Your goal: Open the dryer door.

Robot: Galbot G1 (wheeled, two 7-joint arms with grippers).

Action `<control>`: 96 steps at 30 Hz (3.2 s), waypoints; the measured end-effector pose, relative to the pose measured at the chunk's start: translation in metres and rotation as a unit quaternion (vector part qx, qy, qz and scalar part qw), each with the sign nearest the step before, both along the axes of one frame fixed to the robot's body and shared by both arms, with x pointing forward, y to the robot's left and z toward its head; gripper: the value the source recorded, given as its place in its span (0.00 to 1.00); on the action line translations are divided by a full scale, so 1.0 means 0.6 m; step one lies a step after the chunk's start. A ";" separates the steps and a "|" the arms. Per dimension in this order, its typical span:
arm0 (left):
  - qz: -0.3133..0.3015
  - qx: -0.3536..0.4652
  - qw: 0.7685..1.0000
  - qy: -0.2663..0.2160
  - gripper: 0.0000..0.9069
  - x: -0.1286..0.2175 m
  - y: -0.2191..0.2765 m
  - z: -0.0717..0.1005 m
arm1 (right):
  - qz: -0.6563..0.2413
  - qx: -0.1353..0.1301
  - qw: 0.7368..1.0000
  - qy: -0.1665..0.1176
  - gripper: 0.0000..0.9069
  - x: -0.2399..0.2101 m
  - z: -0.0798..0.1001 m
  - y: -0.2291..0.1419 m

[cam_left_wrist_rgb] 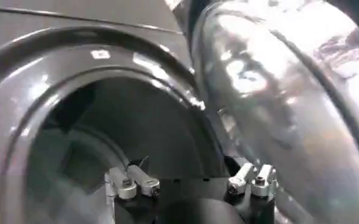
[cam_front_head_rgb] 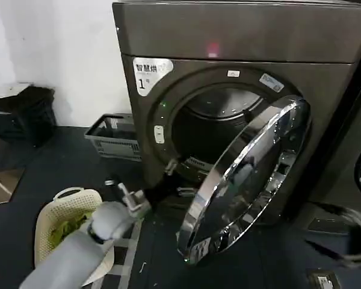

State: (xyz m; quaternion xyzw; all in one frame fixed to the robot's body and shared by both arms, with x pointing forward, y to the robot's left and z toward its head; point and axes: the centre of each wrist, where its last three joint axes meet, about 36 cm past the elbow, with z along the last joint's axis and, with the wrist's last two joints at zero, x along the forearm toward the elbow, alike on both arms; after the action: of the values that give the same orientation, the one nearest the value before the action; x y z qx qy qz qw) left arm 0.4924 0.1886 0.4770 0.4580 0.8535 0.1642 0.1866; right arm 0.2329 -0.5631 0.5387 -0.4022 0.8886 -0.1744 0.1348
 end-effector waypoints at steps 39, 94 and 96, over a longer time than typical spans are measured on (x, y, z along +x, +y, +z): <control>-0.178 0.001 0.984 0.017 1.00 0.010 -0.420 -0.007 | -0.901 -0.087 0.388 -0.174 1.00 -0.563 0.078 -0.030; -0.104 0.023 0.991 0.083 1.00 -0.054 -0.381 0.056 | -0.962 -0.144 0.167 -0.159 1.00 -0.677 0.061 -0.050; -0.082 0.038 0.992 0.088 1.00 -0.066 -0.343 0.056 | -0.964 -0.154 0.156 -0.150 1.00 -0.684 0.063 -0.057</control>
State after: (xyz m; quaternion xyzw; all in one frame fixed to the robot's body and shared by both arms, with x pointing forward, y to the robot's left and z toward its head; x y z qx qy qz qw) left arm 0.4529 -0.0173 0.5108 0.5461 0.8193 0.1392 0.1059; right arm -0.1775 -0.5973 0.5764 0.7991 0.4797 -0.3544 -0.0759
